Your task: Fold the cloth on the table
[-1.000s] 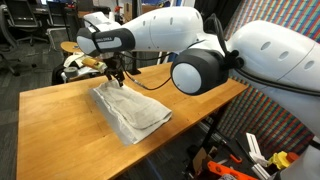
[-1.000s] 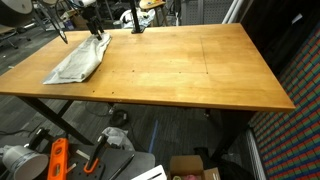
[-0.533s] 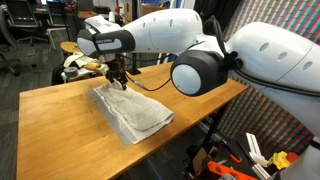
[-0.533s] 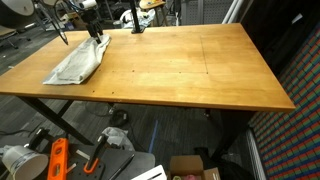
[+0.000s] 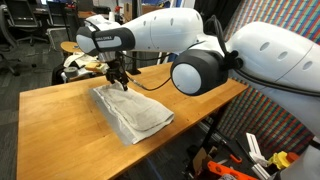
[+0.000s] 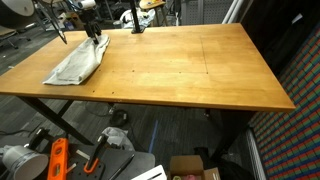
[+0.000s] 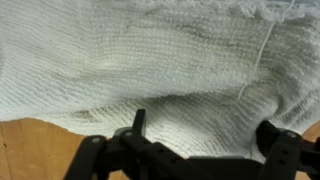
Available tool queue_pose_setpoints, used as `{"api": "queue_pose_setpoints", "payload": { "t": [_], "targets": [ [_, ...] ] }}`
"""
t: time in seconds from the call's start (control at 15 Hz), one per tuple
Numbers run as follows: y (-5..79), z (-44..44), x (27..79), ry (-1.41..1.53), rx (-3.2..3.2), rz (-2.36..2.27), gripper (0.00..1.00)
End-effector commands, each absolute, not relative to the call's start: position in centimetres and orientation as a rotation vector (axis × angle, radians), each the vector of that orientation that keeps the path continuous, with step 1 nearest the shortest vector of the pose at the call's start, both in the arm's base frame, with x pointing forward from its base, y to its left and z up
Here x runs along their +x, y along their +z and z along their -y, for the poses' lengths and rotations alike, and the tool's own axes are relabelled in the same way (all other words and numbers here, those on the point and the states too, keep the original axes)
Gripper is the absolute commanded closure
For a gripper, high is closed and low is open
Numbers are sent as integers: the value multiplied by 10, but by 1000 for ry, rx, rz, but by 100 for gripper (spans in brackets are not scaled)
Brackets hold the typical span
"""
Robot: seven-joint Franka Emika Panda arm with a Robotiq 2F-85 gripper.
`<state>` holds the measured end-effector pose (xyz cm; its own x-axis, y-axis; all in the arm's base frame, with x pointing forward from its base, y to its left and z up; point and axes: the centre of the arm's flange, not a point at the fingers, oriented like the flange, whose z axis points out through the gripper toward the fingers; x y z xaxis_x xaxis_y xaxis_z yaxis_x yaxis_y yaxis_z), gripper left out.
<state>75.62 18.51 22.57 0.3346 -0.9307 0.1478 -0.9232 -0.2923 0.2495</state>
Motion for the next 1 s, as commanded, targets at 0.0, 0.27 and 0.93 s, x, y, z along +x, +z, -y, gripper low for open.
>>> {"api": "queue_pose_setpoints", "payload": {
  "t": [0.0,0.27,0.93],
  "targets": [
    [224,-185,798,-65,2286,1689,0],
    [218,-173,802,-75,2233,1693,0],
    [212,-154,803,-145,2147,1711,0]
  ]
}}
